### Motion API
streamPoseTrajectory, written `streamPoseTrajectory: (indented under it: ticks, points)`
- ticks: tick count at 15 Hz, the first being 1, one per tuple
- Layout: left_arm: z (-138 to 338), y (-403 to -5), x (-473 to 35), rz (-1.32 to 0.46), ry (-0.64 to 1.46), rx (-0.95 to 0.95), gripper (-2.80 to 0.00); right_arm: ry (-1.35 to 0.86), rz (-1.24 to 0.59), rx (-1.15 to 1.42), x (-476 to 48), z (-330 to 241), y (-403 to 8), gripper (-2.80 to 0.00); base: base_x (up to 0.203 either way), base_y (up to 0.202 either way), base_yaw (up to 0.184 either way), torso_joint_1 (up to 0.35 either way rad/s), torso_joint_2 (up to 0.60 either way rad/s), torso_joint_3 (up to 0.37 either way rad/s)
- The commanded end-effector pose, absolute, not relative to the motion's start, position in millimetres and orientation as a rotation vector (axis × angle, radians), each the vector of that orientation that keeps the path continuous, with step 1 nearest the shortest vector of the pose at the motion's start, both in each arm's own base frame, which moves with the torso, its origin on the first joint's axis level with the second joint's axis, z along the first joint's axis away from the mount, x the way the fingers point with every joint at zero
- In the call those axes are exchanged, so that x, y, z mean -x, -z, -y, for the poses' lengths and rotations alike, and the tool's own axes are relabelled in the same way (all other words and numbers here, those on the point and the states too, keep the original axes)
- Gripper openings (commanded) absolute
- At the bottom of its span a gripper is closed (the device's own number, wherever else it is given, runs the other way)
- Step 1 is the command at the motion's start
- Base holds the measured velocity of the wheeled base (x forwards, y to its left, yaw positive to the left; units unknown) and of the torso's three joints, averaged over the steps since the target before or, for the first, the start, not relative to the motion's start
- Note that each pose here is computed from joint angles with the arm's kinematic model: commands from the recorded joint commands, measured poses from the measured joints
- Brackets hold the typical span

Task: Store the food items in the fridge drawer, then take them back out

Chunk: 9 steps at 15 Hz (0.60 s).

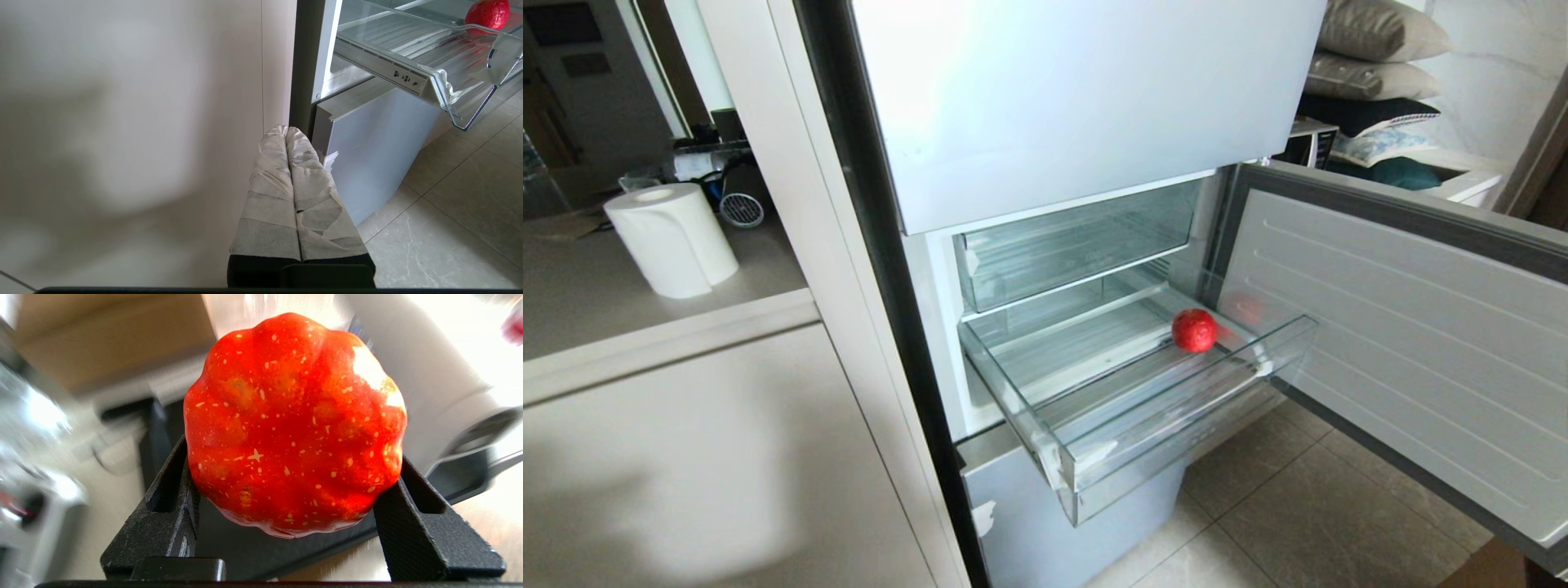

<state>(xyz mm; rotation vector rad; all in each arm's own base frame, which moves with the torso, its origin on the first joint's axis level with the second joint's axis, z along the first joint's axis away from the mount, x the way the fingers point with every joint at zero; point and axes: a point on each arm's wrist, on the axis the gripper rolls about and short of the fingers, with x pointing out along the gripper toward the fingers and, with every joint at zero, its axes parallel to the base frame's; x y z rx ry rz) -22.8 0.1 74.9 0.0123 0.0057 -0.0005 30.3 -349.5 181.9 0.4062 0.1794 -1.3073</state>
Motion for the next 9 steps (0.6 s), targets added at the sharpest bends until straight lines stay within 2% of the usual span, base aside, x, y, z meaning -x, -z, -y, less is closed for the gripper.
streamPoseTrajectory:
  ticks: [1, 3, 9]
  points:
    - [-0.1, -74.9, 22.7, -0.008, 0.0, -0.012, -2.8, 1.179, -0.306, -0.498, -37.7, 372.2, -124.9, -2.8, 0.0, 0.0, 0.0, 0.0, 0.0, 0.0]
    - [-0.1, -74.9, 22.7, -0.008, 0.0, -0.012, -2.8, 1.091, -0.35, -0.508, -52.0, 375.0, -108.3, -2.8, 0.0, 0.0, 0.0, 0.0, 0.0, 0.0]
    - [-0.1, -74.9, 22.7, -0.007, 0.0, -0.012, -2.8, 1.061, -0.395, -0.526, -76.5, 399.9, -77.3, -2.8, 0.0, 0.0, 0.0, 0.0, 0.0, 0.0]
